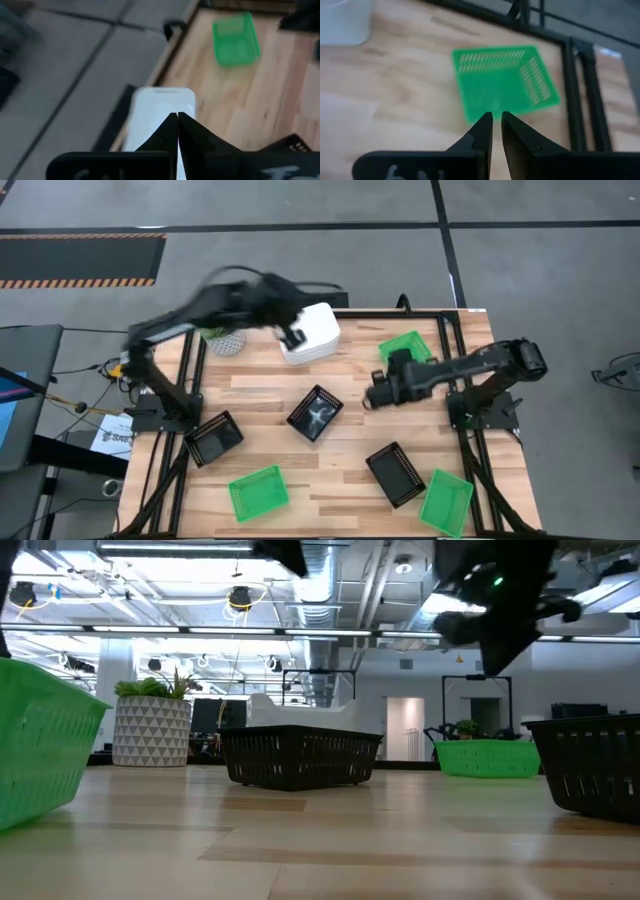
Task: Stack baskets by color
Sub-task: Adjust the top green bin
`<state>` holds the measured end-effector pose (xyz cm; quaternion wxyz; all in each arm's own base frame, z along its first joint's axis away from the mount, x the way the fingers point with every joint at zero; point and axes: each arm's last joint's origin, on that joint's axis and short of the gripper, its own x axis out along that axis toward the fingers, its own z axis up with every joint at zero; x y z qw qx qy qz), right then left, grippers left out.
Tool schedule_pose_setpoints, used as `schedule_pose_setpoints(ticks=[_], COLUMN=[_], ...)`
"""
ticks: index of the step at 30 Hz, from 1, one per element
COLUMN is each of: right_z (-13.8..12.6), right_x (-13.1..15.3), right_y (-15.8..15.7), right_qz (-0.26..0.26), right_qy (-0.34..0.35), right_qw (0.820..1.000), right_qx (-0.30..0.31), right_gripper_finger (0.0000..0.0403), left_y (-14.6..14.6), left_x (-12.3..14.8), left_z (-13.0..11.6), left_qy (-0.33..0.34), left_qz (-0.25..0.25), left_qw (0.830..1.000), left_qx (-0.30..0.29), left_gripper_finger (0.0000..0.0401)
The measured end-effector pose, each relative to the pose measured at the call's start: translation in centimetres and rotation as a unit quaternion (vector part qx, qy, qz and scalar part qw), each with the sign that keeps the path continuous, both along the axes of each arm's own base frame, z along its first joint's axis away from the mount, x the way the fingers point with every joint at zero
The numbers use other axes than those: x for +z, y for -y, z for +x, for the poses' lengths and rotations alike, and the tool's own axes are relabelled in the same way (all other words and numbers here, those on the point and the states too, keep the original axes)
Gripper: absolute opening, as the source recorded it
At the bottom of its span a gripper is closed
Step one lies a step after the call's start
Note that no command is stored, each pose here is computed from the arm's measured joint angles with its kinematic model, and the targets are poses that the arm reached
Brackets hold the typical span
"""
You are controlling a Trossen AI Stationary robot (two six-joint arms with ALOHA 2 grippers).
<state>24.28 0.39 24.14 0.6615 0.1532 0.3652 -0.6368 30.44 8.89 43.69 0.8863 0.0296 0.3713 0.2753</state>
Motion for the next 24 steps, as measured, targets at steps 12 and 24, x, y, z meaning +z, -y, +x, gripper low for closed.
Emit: schedule_pose_setpoints(ticks=[12, 24], right_z=[1.5, 4.2], right_x=[-5.2, -12.2], right_y=[9.2, 10.9], right_qz=[0.047, 0.22], right_qy=[-0.17, -0.245], right_qw=[0.982, 0.944], right_qx=[-0.073, -0.018], right_gripper_finger=[0.0063, 0.0063], left_y=[3.8, 3.8], left_x=[5.0, -1.3], left_z=[-14.5, -14.3], left_qy=[0.153, 0.186], left_qz=[0.011, 0.0], left_qw=[0.987, 0.981], left_qx=[0.043, 0.048], left_gripper_finger=[0.0, 0.0])
